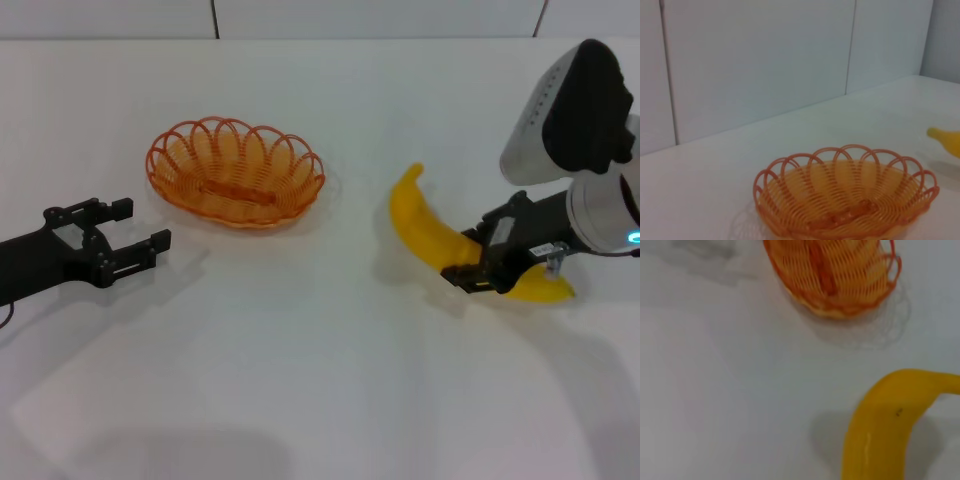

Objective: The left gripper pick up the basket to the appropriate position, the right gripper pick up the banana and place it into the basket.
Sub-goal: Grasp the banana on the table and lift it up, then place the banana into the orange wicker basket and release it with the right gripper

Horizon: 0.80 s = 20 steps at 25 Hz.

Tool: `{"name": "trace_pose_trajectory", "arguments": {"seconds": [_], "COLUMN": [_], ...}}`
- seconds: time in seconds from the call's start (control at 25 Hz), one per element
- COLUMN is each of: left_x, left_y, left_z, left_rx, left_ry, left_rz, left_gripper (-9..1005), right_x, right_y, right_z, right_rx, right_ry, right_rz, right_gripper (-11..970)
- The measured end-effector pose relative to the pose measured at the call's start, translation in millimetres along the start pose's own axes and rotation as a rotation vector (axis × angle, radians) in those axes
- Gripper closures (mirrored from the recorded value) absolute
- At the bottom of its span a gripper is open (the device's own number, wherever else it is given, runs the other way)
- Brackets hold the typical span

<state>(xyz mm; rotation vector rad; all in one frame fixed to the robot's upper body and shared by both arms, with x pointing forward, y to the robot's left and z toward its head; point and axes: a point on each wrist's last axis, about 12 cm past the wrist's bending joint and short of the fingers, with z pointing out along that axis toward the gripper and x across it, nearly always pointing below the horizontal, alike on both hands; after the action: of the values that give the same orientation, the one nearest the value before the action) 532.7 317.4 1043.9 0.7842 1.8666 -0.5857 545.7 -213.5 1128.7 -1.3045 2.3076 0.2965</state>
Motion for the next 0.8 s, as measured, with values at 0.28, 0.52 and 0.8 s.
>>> {"name": "trace_pose_trajectory", "arguments": {"seconds": [0.28,0.52,0.8], "left_x": [-0.1,-0.8,-1.7], "left_y": [0.0,0.1,0.1], "left_z": [0.0,0.5,1.3], "left_rx": [0.000,0.000,0.002], "left_ry": [-0.001,-0.004,-0.005], "left_rz": [-0.001,-0.001,0.001], "left_gripper": [272,272,272], "right_x": [-16.1,-34.7,-70.3], "right_y": [5.4,8.6,11.7], "right_z": [-3.5,3.2,24.6], "right_rx": [-0.030,-0.019,0.020], "right_ry": [-0.143,-0.262,-0.322], "right_rz": [-0.085,-0.165,-0.242], "right_gripper": [479,480,480]}}
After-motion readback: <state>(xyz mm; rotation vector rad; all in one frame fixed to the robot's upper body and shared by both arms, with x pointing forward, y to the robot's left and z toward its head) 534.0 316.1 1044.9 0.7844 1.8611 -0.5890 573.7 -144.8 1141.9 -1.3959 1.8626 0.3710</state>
